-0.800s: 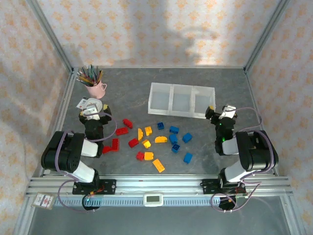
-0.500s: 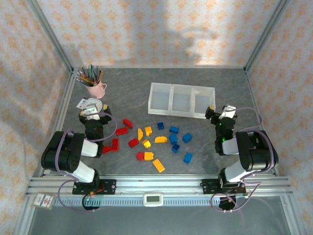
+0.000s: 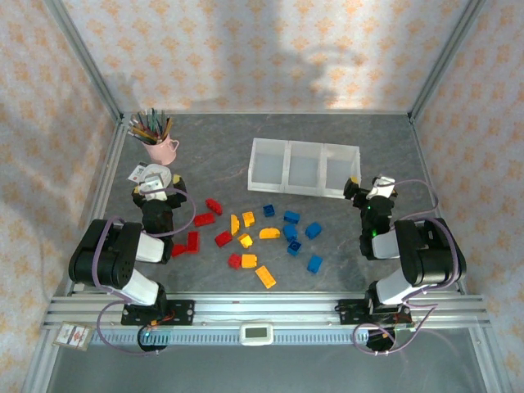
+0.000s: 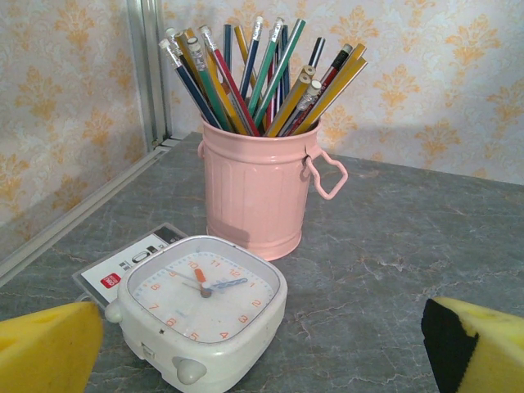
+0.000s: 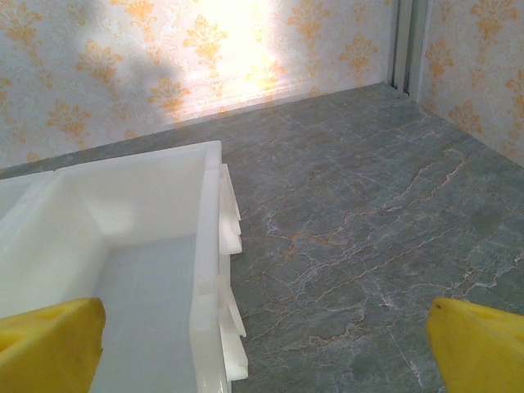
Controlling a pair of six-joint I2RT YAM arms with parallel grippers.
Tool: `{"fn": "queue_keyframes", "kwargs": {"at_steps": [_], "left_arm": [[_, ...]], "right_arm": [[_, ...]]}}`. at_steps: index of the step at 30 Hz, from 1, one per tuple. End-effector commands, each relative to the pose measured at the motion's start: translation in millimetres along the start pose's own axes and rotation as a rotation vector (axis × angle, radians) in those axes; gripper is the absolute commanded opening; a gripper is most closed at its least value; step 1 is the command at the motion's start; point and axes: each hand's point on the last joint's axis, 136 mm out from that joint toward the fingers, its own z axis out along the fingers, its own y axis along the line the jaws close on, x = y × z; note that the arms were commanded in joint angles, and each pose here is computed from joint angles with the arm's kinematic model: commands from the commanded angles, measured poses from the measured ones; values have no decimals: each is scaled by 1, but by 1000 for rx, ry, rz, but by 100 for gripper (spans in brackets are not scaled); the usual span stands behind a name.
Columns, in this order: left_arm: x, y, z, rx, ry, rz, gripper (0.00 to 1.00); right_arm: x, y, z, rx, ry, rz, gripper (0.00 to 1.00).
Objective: Sort the legos into containers by color
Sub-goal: Pick up the lego from the middle-left of the table.
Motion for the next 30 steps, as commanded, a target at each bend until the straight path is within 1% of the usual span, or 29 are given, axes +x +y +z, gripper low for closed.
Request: {"fn": "queue_keyframes", "kwargs": {"at_steps": [1, 8, 11, 15, 18, 21, 24, 26, 28, 30], "left_arm": [[-7, -1, 1, 3, -26, -11, 99], [-8, 0, 0, 2, -31, -13, 99], [-14, 3, -5, -6, -52, -25, 99], [-30, 7, -12, -24, -64, -39, 99], [-48, 6, -17, -16, -70, -62, 100], [-66, 6, -22, -19, -52, -121, 99], [-81, 2, -31, 19, -44, -192, 99], [-87, -2, -36, 54, -47, -243, 99], [-91, -7, -41, 94, -40, -325, 99], [-92, -11, -46, 130, -34, -365, 99]], "right_arm": [[-12, 2, 1, -8, -42, -2, 100], [-13, 2, 0, -9, -46, -2, 100], [-15, 2, 0, -4, -51, 2, 100], [-28, 0, -6, 6, -71, 13, 100], [-41, -6, -12, 45, -83, 44, 100], [-54, -11, -16, 87, -70, 107, 100], [-70, -6, -19, 78, -44, 197, 100], [-72, -6, -20, 87, -7, 250, 100], [-71, -10, -23, 124, 24, 361, 100], [-62, -14, -27, 165, 87, 441, 100]]}}
